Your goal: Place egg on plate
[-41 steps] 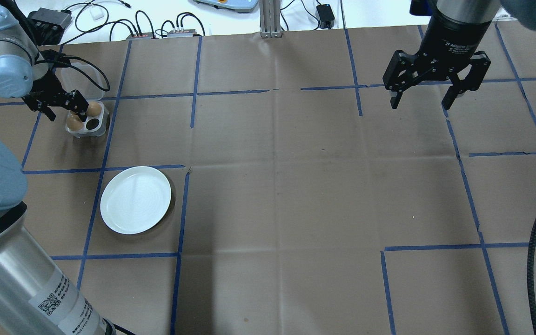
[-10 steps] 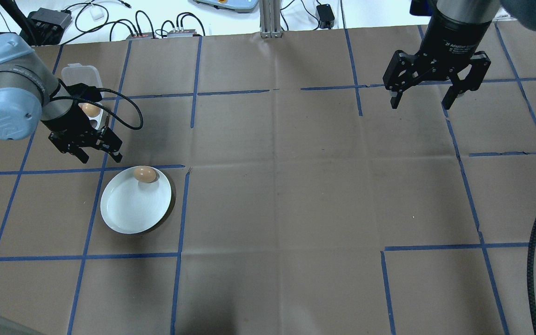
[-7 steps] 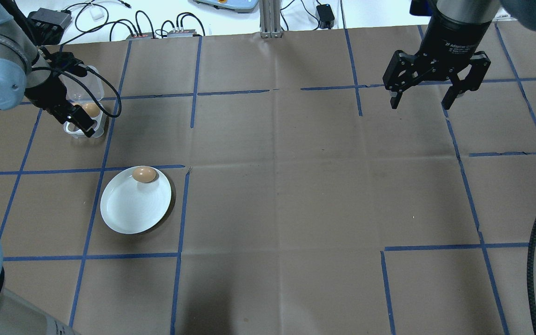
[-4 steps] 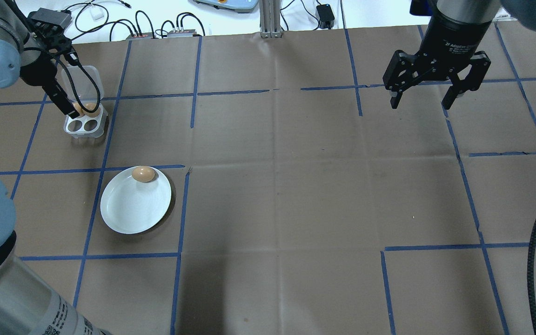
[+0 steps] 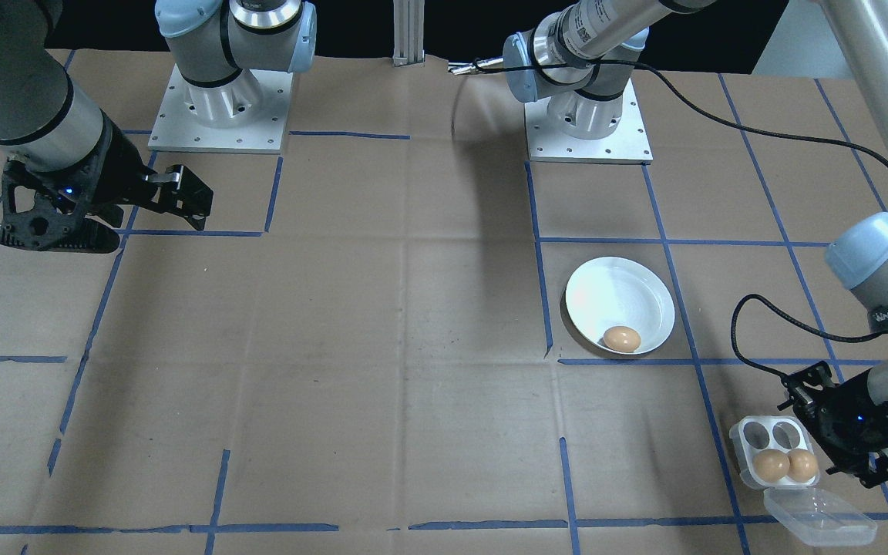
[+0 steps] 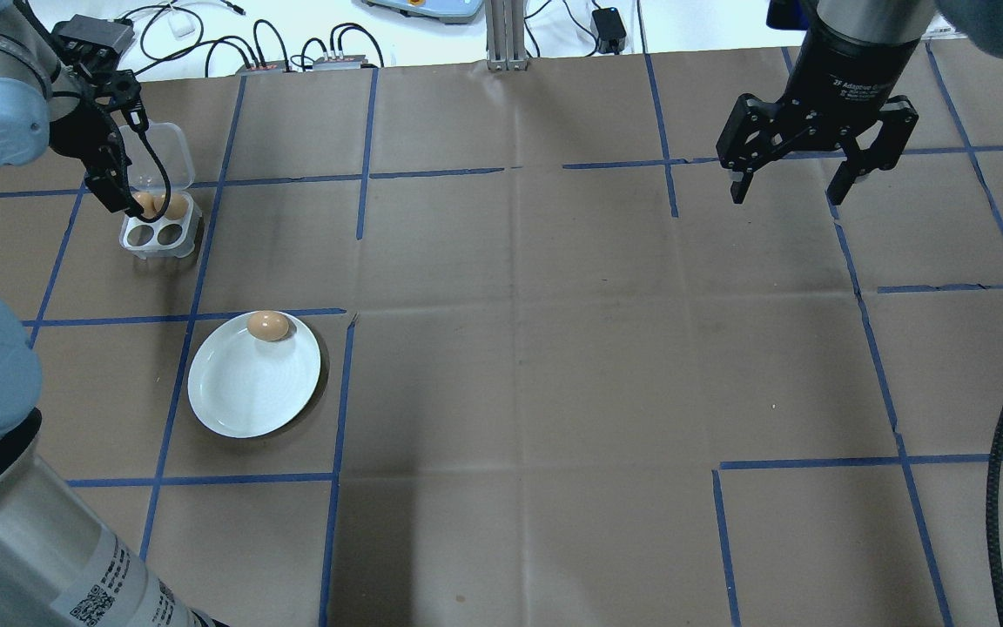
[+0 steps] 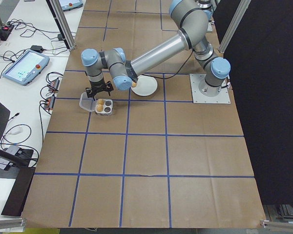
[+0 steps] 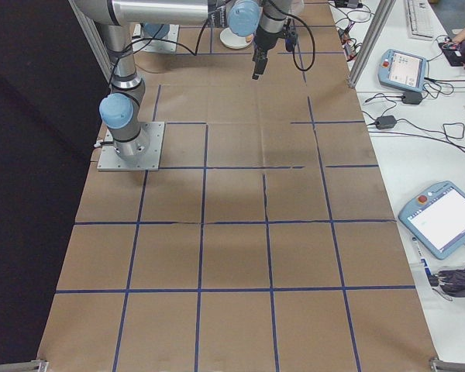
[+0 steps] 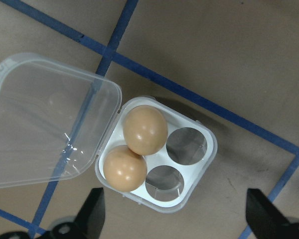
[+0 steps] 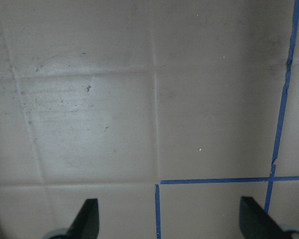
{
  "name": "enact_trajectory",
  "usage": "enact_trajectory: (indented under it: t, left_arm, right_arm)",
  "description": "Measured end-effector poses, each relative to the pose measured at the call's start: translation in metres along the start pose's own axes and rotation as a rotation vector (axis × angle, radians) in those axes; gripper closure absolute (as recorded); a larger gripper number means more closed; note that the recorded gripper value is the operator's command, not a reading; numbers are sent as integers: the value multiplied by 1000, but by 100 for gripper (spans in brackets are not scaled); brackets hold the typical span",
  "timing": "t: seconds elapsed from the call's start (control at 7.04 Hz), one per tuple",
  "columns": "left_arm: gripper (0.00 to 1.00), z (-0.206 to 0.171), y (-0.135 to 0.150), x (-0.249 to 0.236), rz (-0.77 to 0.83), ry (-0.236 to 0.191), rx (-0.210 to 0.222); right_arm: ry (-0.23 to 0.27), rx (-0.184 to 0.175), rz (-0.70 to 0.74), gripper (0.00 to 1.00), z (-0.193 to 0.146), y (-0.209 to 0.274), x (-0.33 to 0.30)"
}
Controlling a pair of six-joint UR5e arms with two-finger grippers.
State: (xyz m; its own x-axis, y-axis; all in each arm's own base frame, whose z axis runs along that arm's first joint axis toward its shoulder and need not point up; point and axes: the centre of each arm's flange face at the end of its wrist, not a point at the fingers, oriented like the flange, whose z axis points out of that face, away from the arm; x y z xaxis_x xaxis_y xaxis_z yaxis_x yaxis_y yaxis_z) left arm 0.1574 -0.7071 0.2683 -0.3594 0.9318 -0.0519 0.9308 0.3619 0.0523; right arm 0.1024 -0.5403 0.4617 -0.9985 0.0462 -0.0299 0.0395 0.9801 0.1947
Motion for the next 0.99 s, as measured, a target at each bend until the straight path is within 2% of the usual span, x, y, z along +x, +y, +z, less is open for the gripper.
enact_trajectory:
  t: [0.43, 0.71, 0.99]
  left_arm:
    - [1, 25, 1, -13, 128, -60, -2]
    - [9, 41, 11, -16, 143, -54, 0]
    - [9, 51, 13, -17, 145, -43, 2]
  right_arm:
    - [1, 0, 0, 0, 0, 0, 0]
    - [0, -1, 0, 0, 0, 0, 0]
    - [0, 0, 0, 0, 0, 0, 0]
